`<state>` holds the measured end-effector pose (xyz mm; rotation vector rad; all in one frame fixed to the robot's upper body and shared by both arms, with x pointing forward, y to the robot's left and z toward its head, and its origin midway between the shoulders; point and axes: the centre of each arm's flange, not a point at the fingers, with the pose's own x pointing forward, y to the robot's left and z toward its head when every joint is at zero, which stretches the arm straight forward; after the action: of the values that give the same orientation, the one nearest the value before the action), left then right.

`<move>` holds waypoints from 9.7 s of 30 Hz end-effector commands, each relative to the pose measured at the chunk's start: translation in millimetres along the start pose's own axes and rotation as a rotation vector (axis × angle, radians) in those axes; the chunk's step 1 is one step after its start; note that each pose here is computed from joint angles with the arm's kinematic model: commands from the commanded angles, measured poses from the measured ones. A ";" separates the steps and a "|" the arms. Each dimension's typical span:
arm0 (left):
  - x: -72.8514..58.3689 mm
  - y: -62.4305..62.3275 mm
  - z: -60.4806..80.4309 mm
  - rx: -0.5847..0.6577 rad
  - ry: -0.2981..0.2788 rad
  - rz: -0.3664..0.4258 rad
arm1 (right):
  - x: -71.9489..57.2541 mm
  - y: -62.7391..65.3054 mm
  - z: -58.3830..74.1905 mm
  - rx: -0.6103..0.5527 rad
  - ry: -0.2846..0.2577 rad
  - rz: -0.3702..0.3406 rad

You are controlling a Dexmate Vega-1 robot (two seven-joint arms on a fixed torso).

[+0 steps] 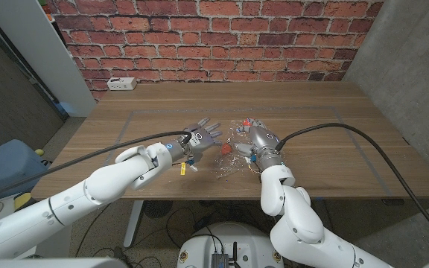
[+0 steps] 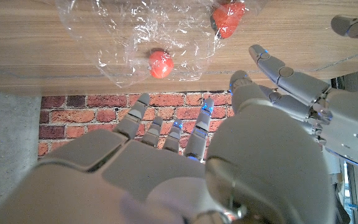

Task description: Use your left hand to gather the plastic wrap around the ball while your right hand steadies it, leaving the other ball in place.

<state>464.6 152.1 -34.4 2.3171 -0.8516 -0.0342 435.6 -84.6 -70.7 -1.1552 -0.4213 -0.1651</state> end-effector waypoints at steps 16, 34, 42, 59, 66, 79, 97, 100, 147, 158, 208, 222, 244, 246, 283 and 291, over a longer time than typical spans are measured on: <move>-1.2 -38.3 14.5 0.040 -0.096 0.048 | 2.7 -3.6 11.7 -0.003 -0.032 -0.005; 5.8 -65.1 17.5 -0.030 -0.148 0.164 | -4.2 -7.6 13.9 -0.006 -0.037 -0.036; 9.8 -73.6 21.2 -0.042 -0.161 0.151 | -6.1 -8.0 15.5 -0.014 -0.036 -0.047; 19.6 -82.6 29.8 -0.125 -0.140 0.253 | -6.4 -7.9 17.9 -0.021 -0.029 -0.066; 19.2 -76.7 26.0 -0.184 -0.123 0.237 | -5.9 -7.8 17.5 -0.018 -0.030 -0.074; 26.0 -39.3 -3.4 -0.504 -0.232 0.021 | -7.3 -7.9 14.1 0.007 -0.071 -0.182; 38.5 9.3 -45.6 -0.362 -0.171 0.129 | -4.8 -9.7 5.5 0.054 -0.107 -0.268; 46.1 14.2 -53.0 -0.354 -0.157 0.143 | -3.8 -11.4 4.6 0.059 -0.111 -0.283; 207.4 -9.4 -36.0 -0.415 -0.180 0.321 | 12.4 -35.6 -27.3 0.067 -0.100 -0.462; 222.0 -16.6 -3.9 -0.254 -0.144 0.412 | 17.4 -36.6 -31.7 0.077 -0.104 -0.456; 162.3 -10.6 -6.4 -0.685 -0.032 0.751 | 7.0 -44.4 -28.8 0.048 -0.115 -0.448; 155.2 -14.1 -10.5 -0.731 -0.103 0.512 | 5.8 -45.0 -26.0 0.047 -0.125 -0.446; 172.8 -13.9 3.1 -0.603 -0.205 0.149 | 0.2 -43.5 -24.3 0.045 -0.124 -0.441; 174.9 -13.5 5.2 -0.593 -0.220 0.121 | -0.4 -43.4 -24.5 0.045 -0.120 -0.443; 162.8 -2.1 1.3 -0.587 -0.225 0.193 | -7.3 -41.3 -25.5 0.044 -0.121 -0.441; 149.6 -1.9 -7.5 -0.660 -0.167 0.323 | -7.1 -40.5 -27.6 0.058 -0.119 -0.437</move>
<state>598.2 54.3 -8.9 1.7388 -0.9586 -0.4347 421.6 -125.0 -47.1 -1.0176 -0.7806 -0.4708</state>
